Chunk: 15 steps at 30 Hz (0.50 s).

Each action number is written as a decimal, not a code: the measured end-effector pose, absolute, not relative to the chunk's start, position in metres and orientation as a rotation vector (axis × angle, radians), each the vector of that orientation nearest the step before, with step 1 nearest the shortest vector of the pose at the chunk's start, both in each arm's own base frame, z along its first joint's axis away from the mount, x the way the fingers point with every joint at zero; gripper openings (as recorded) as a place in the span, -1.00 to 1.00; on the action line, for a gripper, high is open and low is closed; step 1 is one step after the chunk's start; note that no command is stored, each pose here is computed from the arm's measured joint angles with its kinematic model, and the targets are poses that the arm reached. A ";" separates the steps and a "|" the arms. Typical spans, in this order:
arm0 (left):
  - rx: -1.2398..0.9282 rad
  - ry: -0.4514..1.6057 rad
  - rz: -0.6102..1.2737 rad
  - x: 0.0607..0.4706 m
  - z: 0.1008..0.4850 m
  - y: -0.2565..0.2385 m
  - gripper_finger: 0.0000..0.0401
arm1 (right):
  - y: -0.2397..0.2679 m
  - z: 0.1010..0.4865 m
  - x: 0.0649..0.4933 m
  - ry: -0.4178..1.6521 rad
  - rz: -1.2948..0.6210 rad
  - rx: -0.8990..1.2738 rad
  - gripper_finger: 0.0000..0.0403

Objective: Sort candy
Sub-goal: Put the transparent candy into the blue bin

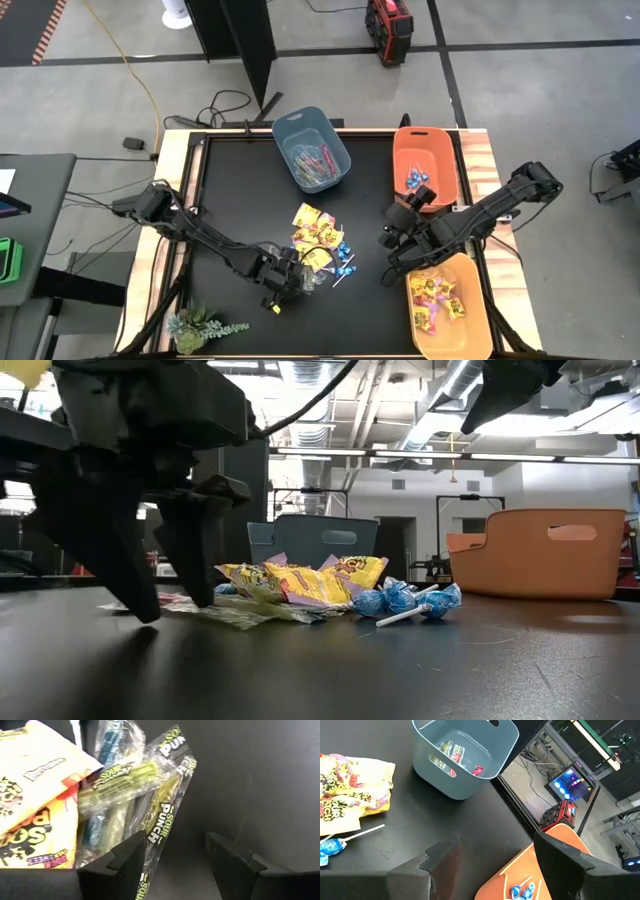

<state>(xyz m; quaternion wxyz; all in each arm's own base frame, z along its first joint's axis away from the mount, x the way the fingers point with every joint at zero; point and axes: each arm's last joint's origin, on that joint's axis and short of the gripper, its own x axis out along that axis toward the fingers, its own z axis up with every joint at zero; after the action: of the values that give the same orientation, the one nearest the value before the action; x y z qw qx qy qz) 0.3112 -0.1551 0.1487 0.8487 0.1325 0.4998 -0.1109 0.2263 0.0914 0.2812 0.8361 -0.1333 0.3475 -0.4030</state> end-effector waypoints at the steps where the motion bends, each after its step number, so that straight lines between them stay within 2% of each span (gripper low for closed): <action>1: 0.279 1.052 -0.230 0.311 0.149 -0.155 0.00 | 0.091 0.281 0.226 0.736 -0.853 -0.282 0.31; 15: 0.286 1.028 -0.249 0.317 0.159 -0.158 0.00 | 0.091 0.281 0.226 0.738 -0.852 -0.284 0.31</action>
<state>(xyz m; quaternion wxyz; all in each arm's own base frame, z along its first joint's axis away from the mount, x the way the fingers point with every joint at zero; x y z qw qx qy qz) 0.3173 -0.1581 0.1588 0.8536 0.1360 0.4887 -0.1184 0.2263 0.0914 0.2811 0.8359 -0.1344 0.3484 -0.4023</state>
